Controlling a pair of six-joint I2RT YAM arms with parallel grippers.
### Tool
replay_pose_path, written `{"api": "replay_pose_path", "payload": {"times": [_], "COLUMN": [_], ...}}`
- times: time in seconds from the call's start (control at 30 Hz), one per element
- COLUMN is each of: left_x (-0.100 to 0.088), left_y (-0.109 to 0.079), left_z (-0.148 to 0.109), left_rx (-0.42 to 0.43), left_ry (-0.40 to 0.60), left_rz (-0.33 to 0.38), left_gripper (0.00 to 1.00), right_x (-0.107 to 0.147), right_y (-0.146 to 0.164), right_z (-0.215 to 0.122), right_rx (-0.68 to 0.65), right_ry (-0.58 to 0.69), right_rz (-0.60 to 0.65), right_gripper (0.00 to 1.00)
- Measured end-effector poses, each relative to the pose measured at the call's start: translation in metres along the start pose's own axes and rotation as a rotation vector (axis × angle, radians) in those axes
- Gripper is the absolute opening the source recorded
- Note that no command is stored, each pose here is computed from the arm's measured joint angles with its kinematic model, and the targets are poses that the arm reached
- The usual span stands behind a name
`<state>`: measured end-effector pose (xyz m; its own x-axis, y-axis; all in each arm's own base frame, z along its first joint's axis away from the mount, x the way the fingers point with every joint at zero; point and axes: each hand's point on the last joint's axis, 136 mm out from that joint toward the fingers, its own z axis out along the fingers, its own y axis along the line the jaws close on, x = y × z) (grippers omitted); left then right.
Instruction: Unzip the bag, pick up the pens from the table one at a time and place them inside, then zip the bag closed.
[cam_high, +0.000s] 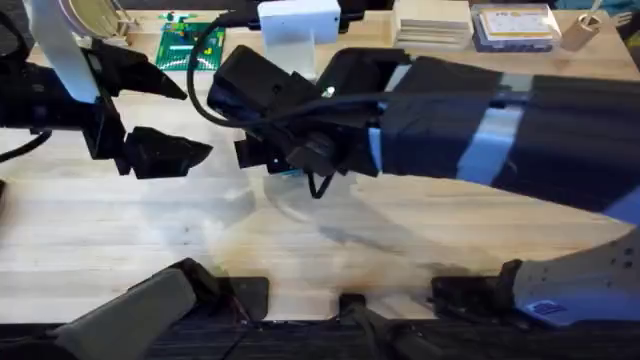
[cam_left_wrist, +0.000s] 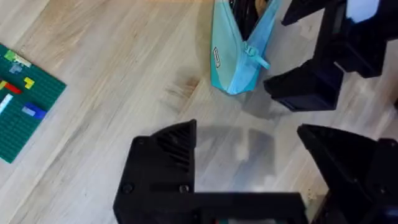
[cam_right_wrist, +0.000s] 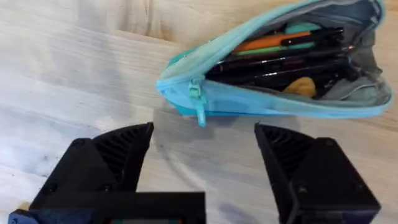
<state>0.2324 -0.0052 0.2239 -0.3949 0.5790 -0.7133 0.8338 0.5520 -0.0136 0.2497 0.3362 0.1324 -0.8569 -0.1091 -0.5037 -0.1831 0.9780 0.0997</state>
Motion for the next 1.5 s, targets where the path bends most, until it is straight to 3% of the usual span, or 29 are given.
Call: {"api": "replay_pose_path", "payload": {"times": [0.57,0.87,1.5], "left_x": [0.000,0.000,0.000], "left_y": [-0.002,-0.002,-0.002], "left_z": [0.000,0.000,0.000], "left_rx": [0.008,0.008,0.008], "left_ry": [0.000,0.000,0.000], "left_rz": [-0.008,-0.008,-0.008], "left_gripper": [0.993,0.993,0.993], "right_x": [-0.007,0.004,-0.009], "right_y": [0.002,0.002,0.003], "right_z": [0.014,0.035,0.035], "right_rx": [0.026,0.061,0.064], "right_ry": [-0.047,-0.016,-0.076], "right_rz": [0.005,-0.014,0.004], "right_gripper": [0.992,0.990,0.986]}}
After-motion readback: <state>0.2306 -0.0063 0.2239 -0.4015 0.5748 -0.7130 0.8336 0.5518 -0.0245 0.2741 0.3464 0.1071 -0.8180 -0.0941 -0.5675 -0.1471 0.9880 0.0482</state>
